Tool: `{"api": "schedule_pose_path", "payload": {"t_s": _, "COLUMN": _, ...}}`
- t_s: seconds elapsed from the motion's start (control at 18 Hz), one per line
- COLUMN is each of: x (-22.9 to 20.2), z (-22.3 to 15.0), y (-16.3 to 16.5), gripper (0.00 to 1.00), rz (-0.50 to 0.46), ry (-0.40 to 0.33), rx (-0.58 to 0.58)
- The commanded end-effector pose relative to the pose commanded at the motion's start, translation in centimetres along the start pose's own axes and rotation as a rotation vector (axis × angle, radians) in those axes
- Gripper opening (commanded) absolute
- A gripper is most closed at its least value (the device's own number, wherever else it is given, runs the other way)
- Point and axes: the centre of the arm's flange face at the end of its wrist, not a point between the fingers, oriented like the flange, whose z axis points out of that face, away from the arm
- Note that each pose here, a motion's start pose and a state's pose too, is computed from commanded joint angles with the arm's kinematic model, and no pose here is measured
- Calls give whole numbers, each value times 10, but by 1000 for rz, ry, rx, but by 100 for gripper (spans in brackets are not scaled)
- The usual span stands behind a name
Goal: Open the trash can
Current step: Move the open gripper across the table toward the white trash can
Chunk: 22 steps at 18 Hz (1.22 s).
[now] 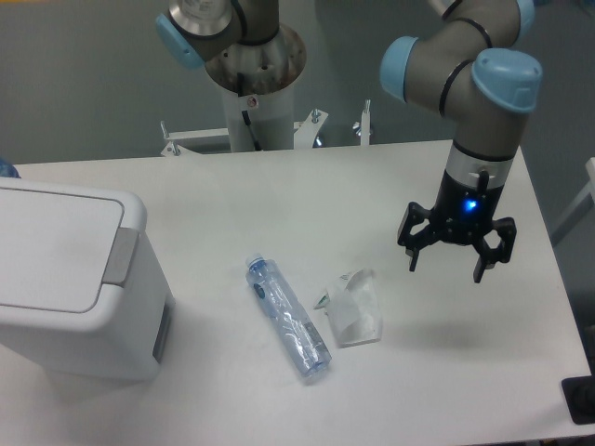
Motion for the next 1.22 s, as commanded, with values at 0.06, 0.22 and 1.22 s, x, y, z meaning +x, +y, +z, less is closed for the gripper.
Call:
{"api": "schedule_pose_path", "payload": {"t_s": 0.06, "x": 4, "z": -3, "y": -7, "gripper": 100, "rz": -31, "ry": 2, "rx": 13}}
{"api": "schedule_pose_path", "payload": {"t_s": 0.22, "x": 32, "z": -9, "y": -40, "gripper": 100, "rz": -68, "ry": 7, "rx": 40}}
{"api": "schedule_pose_path", "payload": {"t_s": 1.22, "x": 179, "z": -80, "y": -105, "gripper": 100, "rz": -243, "ry": 131, "rx": 167}}
